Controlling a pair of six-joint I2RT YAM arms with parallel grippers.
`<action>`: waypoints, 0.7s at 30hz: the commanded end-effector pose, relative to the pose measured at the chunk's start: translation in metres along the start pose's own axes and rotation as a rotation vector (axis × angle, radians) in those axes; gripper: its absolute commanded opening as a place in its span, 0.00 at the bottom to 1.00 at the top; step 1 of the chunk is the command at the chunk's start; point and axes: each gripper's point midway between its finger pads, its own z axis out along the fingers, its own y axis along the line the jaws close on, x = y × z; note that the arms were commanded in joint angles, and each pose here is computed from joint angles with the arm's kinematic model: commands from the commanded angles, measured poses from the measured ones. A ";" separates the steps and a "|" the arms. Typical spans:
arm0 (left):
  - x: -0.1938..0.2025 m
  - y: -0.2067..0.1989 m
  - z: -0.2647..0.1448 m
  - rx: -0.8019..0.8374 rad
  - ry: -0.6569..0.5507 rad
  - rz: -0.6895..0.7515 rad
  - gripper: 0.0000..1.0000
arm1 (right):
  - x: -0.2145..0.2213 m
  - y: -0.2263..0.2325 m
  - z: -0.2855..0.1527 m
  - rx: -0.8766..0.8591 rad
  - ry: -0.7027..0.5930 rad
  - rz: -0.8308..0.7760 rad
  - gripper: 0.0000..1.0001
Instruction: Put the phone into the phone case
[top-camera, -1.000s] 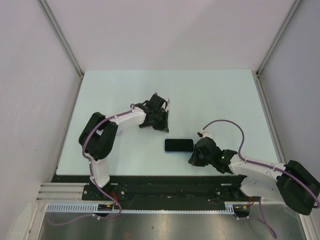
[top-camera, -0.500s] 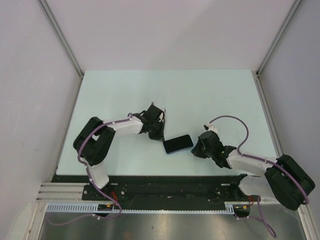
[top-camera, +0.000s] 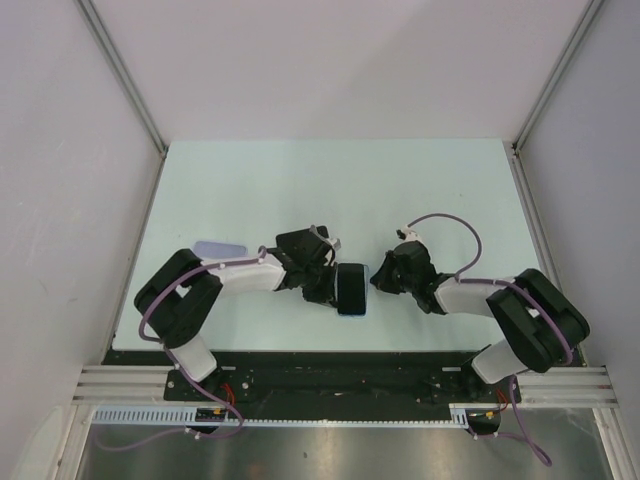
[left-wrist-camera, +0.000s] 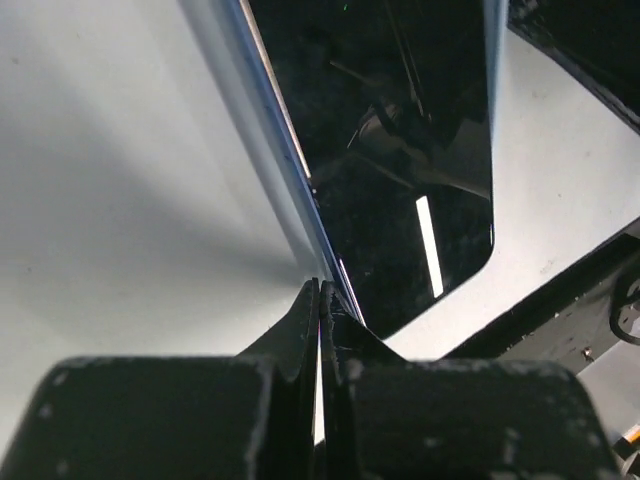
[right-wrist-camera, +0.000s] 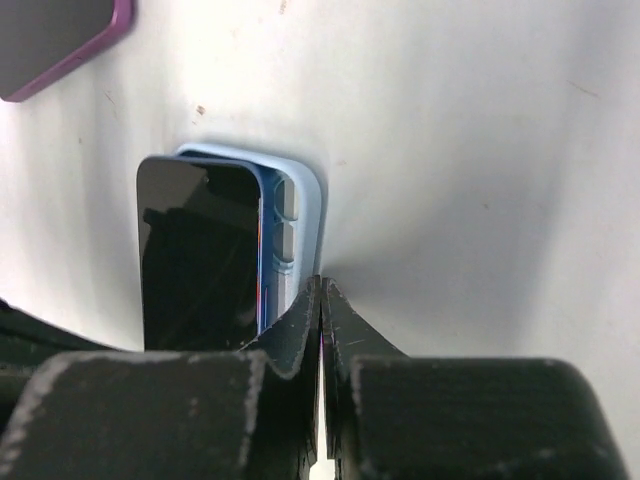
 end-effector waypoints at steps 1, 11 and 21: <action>-0.006 -0.017 -0.020 0.043 -0.059 -0.022 0.00 | -0.013 0.023 0.010 -0.078 -0.012 -0.018 0.00; -0.077 -0.003 -0.072 -0.016 -0.270 -0.037 0.24 | -0.035 0.013 -0.029 0.024 -0.090 0.010 0.20; -0.117 -0.003 -0.052 -0.081 -0.252 -0.013 0.01 | -0.048 0.000 -0.027 0.076 -0.133 0.035 0.00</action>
